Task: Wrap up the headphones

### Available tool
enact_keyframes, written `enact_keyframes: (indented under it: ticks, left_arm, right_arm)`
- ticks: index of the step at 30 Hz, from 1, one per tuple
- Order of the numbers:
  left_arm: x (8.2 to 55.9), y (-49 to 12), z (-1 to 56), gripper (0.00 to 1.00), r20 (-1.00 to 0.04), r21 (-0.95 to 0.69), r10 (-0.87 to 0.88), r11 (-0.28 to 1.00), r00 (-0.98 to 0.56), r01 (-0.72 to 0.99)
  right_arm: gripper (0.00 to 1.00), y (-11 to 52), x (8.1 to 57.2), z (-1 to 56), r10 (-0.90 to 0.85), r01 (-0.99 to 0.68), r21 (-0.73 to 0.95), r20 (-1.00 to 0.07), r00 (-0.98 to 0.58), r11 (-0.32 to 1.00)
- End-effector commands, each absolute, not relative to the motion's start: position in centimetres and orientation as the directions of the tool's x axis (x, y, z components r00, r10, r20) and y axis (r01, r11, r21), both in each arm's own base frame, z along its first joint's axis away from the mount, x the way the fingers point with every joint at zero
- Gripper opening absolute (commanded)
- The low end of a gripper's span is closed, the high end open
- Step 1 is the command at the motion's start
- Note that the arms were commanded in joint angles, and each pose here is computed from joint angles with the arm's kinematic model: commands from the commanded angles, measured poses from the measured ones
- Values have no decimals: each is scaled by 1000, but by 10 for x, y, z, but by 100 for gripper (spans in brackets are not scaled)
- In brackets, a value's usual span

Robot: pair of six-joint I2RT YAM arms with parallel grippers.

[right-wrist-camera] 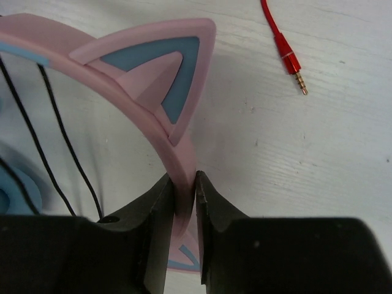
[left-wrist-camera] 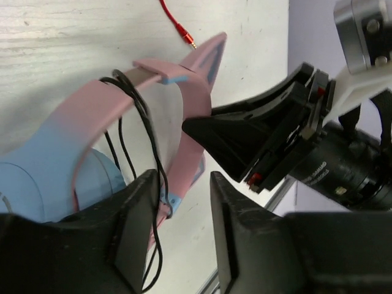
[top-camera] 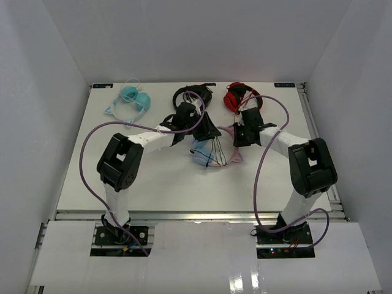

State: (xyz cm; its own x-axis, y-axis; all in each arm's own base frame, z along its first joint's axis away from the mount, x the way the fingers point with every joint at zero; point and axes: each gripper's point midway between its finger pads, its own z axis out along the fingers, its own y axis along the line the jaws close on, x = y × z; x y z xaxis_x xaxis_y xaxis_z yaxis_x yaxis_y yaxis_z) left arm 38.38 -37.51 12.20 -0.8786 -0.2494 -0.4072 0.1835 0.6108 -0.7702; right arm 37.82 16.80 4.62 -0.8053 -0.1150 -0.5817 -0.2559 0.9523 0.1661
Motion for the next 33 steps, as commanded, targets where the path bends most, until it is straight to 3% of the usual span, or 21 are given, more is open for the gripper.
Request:
enact_keyframes:
  ticks: [1, 3, 4, 7, 13, 15, 23, 29, 33]
  left_arm:
    - [384, -371, 188, 58, -563, -715, -168, 590, -809, 375]
    - [378, -370, 204, 62, -597, -695, -132, 578, -791, 428]
    - [376, -369, 207, 63, -605, -688, -121, 576, -787, 441]
    - [364, -361, 221, 70, -636, -661, -82, 572, -767, 486]
    - [338, -347, 233, 72, -669, -625, -20, 556, -743, 548]
    - [326, -347, 239, 73, -669, -633, 1, 523, -743, 570]
    - [259, -341, 225, 74, -588, -717, 119, 382, -800, 583]
    - [237, -314, 253, 74, -699, -630, 81, 400, -710, 666]
    - [230, -285, 270, 78, -813, -478, 80, 476, -577, 739]
  right_arm:
    - [44, 186, 403, 74, -62, -298, 261, -648, -759, 918]
    - [65, 185, 403, 82, -69, -321, 267, -661, -747, 909]
    - [70, 183, 402, 85, -69, -326, 269, -666, -743, 906]
    - [80, 170, 401, 110, -66, -349, 261, -711, -700, 900]
    - [97, 141, 377, 167, -184, -445, 110, -803, -567, 889]
    - [90, 131, 365, 179, -195, -434, 69, -823, -534, 898]
    - [90, 96, 329, 210, -228, -367, -65, -879, -420, 928]
    - [90, 82, 314, 219, -200, -308, -77, -897, -394, 948]
    - [90, 70, 311, 227, -174, -242, -85, -910, -376, 966]
